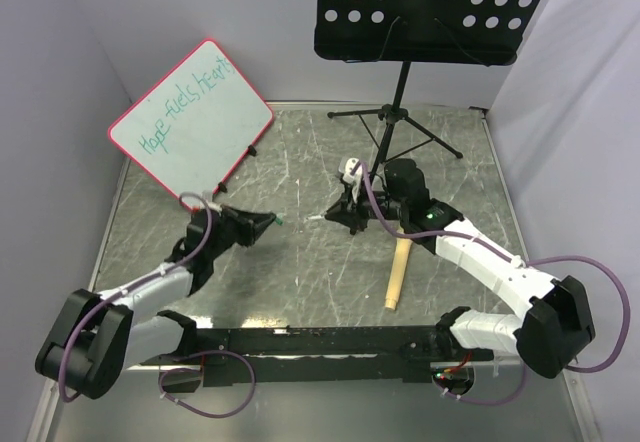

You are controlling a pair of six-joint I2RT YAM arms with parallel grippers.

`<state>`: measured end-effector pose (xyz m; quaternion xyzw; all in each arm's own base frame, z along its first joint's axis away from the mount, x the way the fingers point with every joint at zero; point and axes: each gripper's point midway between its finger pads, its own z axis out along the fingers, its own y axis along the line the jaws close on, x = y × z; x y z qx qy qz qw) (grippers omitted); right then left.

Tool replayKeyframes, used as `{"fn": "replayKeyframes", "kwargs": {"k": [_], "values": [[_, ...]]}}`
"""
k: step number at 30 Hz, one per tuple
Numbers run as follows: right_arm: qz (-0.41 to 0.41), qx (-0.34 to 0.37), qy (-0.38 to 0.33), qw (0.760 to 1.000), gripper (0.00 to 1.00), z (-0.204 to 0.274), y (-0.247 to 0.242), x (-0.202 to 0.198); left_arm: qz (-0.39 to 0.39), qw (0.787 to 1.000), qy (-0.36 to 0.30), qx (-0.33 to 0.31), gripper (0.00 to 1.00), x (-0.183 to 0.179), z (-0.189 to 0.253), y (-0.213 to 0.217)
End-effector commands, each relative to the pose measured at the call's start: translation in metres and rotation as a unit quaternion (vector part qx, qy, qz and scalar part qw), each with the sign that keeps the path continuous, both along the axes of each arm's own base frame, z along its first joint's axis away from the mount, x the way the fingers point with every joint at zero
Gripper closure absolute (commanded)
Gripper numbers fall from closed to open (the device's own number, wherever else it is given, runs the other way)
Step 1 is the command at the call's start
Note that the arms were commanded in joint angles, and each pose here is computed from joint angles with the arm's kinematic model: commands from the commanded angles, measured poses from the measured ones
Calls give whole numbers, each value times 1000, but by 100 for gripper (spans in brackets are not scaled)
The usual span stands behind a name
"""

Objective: Write a sentence on the whiteboard
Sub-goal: Insert the whiteboard marker without the cap into the pen cap.

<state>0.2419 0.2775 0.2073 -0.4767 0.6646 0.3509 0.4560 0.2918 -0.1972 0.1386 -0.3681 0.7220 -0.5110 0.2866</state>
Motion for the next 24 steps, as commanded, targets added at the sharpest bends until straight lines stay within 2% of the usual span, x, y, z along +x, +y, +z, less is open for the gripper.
{"fn": "replayKeyframes", "kwargs": {"k": [1, 2, 4, 9, 24], "values": [[-24, 58, -53, 997, 100, 64, 19, 10, 108, 969, 16, -220, 99, 9, 57, 8], [-33, 66, -69, 995, 100, 74, 22, 15, 99, 969, 22, -226, 99, 4, 61, 1], [-26, 62, -64, 996, 100, 71, 34, 10, 136, 959, 39, -244, 99, 3, 61, 6], [-15, 57, -55, 997, 100, 63, 44, 4, 169, 942, 43, -288, 99, -4, 73, 15], [-8, 62, -45, 997, 100, 59, 48, 1, 156, 936, 58, -309, 99, -9, 71, 3]]}}
